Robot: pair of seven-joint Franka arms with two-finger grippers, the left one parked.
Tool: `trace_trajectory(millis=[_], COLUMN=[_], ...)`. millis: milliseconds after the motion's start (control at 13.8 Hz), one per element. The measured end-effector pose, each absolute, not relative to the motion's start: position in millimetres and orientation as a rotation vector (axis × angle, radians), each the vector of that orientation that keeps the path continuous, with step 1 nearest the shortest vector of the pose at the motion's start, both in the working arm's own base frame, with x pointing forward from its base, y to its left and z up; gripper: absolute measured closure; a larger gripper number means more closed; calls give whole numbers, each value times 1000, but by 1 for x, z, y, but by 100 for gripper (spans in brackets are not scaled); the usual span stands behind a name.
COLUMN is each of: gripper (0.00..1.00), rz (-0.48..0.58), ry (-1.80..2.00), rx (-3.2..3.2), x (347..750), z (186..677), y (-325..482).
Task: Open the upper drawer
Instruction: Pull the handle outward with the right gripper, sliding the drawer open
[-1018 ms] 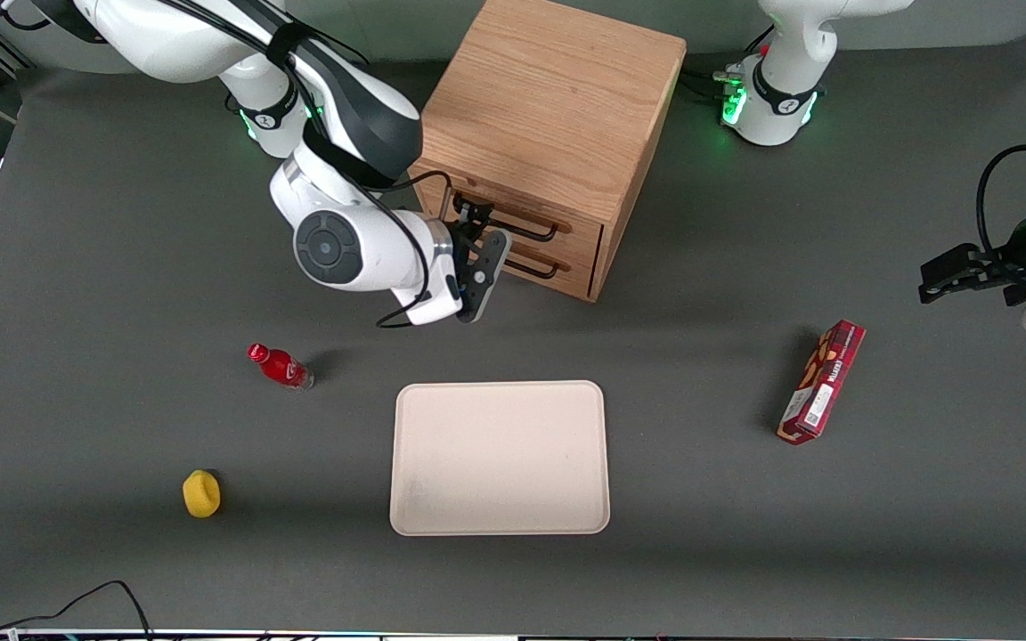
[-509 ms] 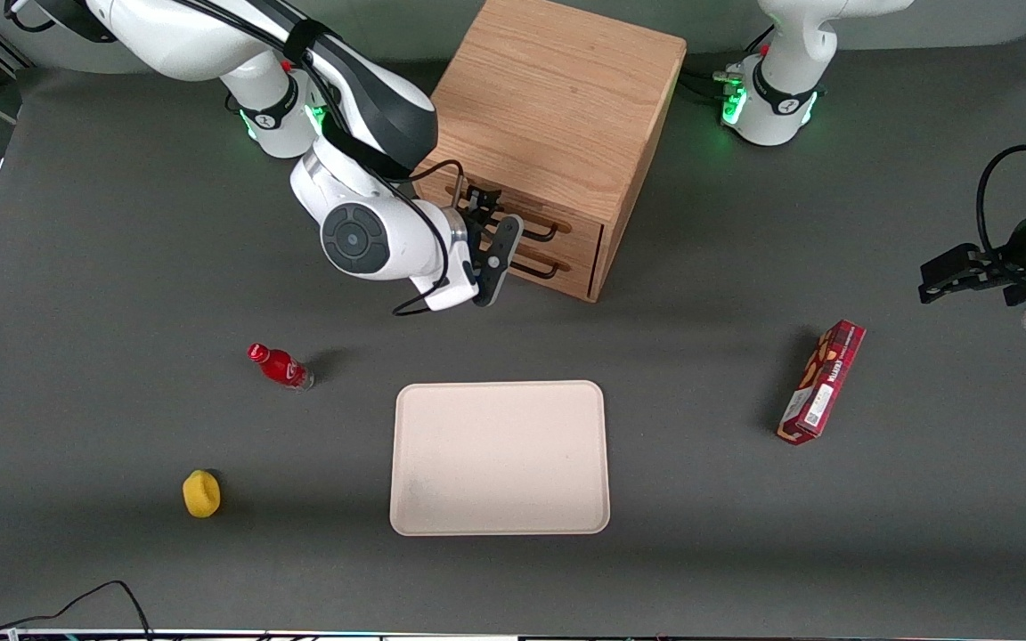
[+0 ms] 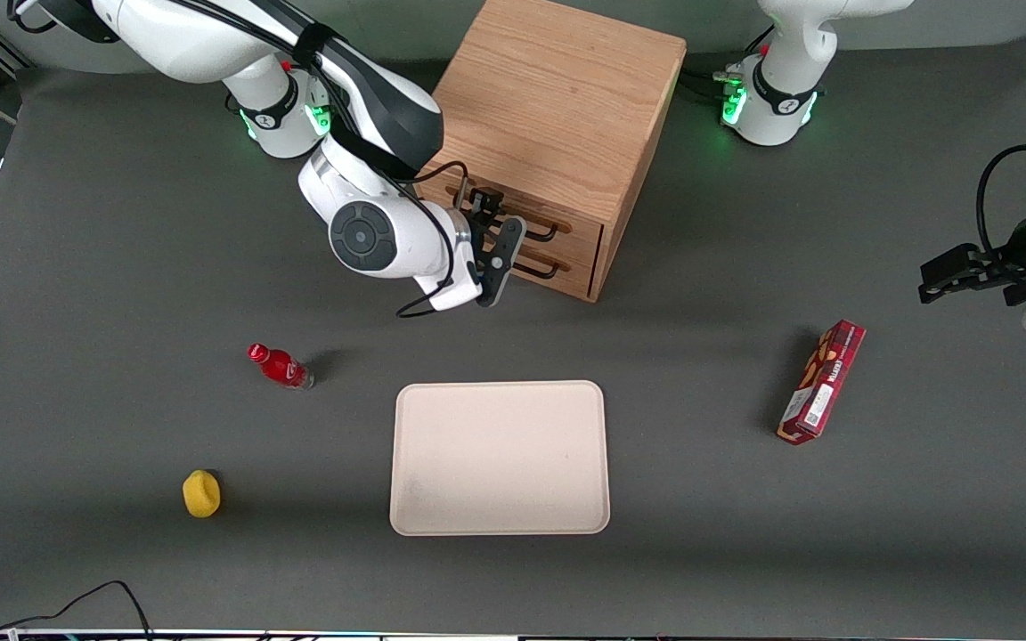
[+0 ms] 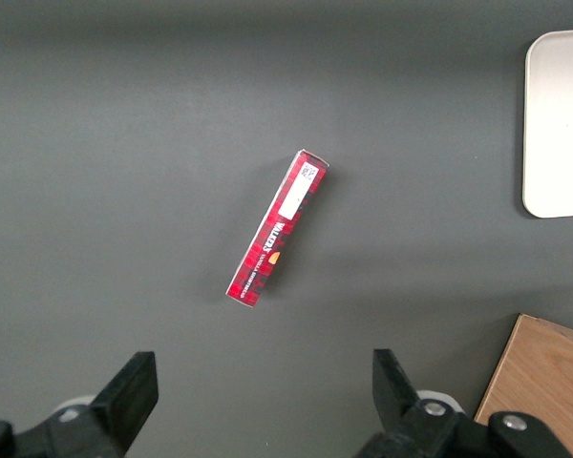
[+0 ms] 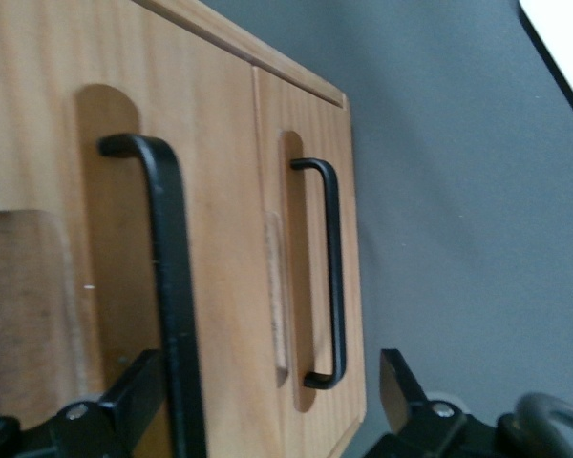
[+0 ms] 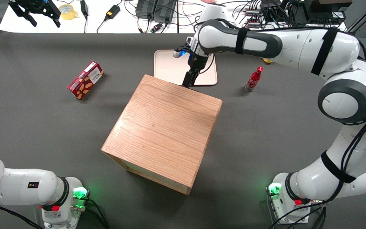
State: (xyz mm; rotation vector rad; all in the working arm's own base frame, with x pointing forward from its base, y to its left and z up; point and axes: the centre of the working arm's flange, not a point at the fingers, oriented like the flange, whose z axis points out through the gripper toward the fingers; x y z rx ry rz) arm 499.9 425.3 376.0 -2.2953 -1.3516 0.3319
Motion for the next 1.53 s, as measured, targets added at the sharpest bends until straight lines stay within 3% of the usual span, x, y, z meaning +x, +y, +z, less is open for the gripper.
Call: trace_trajectory(millis=[218, 582, 1018, 1527], gripper=[0, 0, 0, 0], rz=[320, 230, 246, 189], ry=[-1362, -1291, -1302, -1242], rx=[-2302, -2342, -2359, -2382], x=[508, 560, 592, 630], z=[373, 376, 368, 378], y=[425, 402, 391, 369])
